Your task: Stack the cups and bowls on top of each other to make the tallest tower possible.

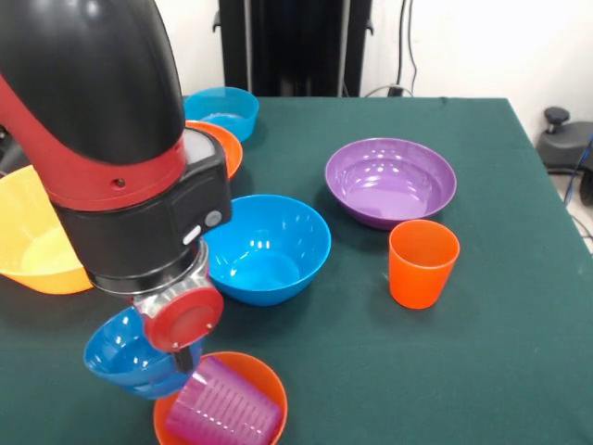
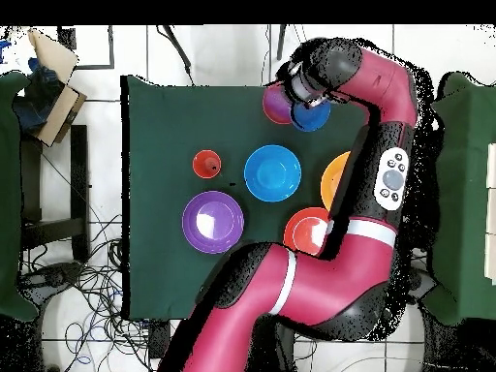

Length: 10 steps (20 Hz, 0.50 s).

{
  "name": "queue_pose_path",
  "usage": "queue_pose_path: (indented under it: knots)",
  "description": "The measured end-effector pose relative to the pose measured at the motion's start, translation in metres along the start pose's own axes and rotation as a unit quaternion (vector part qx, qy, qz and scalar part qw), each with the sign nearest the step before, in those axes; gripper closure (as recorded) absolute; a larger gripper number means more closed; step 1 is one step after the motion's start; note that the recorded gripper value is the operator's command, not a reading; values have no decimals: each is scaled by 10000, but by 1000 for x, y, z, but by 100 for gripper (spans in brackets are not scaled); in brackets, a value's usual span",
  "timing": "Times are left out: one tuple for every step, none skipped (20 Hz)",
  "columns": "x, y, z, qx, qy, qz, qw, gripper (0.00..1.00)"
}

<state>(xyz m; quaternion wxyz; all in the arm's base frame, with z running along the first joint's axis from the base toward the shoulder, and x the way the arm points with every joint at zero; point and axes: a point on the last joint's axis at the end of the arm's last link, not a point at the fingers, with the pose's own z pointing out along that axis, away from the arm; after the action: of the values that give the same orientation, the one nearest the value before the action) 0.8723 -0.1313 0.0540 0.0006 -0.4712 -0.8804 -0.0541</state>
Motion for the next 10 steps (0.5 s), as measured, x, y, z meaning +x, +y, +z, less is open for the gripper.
queue_pose_path:
  knots:
    - [1, 1, 1, -22, 27, 6, 10000, 100]
    - [2, 1, 2, -37, 45, 9, 10000, 100]
    - [3, 2, 4, -64, 80, 17, 9999, 100]
    - [5, 4, 7, -114, 142, 33, 9998, 100]
    - [6, 4, 8, -127, 157, 37, 9998, 100]
    - [6, 5, 9, -140, 169, 40, 9998, 100]
    - [7, 5, 9, -154, 178, 42, 9997, 100]
    - [7, 6, 10, -174, 187, 44, 9997, 100]
    - [7, 7, 10, -195, 192, 44, 9996, 100]
    - [7, 9, 8, -227, 191, 45, 9995, 100]
